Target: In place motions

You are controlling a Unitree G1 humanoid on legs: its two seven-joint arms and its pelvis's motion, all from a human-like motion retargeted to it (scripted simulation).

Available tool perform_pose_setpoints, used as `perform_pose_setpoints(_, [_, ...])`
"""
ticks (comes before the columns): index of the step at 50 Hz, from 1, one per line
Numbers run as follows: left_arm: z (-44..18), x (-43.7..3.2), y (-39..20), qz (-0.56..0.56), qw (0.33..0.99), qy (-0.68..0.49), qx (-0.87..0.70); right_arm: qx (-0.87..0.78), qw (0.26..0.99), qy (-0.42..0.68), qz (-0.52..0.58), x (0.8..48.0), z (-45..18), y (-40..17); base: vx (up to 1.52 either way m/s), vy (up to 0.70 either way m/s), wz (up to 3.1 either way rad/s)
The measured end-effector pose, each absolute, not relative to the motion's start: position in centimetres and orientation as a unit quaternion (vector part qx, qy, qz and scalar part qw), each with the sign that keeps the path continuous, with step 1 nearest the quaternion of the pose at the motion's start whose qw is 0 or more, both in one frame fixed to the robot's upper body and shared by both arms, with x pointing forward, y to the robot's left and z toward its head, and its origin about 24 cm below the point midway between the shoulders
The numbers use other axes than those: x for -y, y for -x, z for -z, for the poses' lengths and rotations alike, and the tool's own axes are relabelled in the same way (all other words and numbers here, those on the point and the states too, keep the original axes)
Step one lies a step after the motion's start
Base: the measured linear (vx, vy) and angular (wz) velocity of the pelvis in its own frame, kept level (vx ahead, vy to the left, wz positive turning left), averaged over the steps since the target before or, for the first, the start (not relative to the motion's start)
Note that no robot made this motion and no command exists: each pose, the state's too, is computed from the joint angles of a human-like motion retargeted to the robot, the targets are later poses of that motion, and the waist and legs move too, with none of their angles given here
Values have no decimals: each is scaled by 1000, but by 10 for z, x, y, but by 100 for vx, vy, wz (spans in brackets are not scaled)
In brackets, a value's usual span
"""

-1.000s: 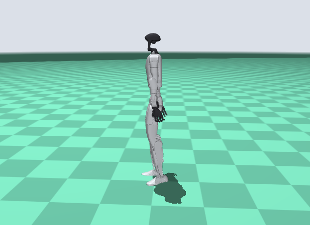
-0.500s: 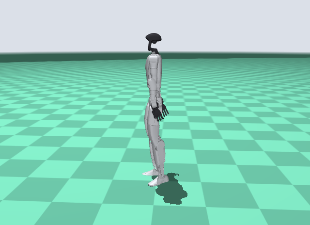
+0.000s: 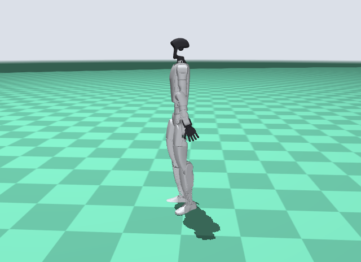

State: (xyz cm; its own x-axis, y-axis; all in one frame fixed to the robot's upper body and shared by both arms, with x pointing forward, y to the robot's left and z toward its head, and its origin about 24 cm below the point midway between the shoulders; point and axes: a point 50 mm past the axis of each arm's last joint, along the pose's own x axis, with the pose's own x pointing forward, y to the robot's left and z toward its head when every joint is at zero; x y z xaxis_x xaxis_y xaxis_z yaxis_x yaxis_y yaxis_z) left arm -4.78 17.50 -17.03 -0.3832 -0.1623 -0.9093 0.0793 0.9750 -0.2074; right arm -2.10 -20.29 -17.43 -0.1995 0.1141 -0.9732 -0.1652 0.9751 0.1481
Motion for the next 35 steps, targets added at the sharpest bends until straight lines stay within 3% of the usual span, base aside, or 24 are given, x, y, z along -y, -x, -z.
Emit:
perform_pose_setpoints(20, [174,-182,-14,162,625,7,-764,-793,604,0,-81,210,169,41,0,-4,-13])
perform_pose_setpoints(27, [173,-173,37,73,602,88,-790,-775,628,-2,-66,208,171,11,0,-12,-7])
perform_pose_setpoints(35, [152,-163,133,-8,491,151,-858,-653,734,61,-172,166,166,-106,-6,-15,-15])
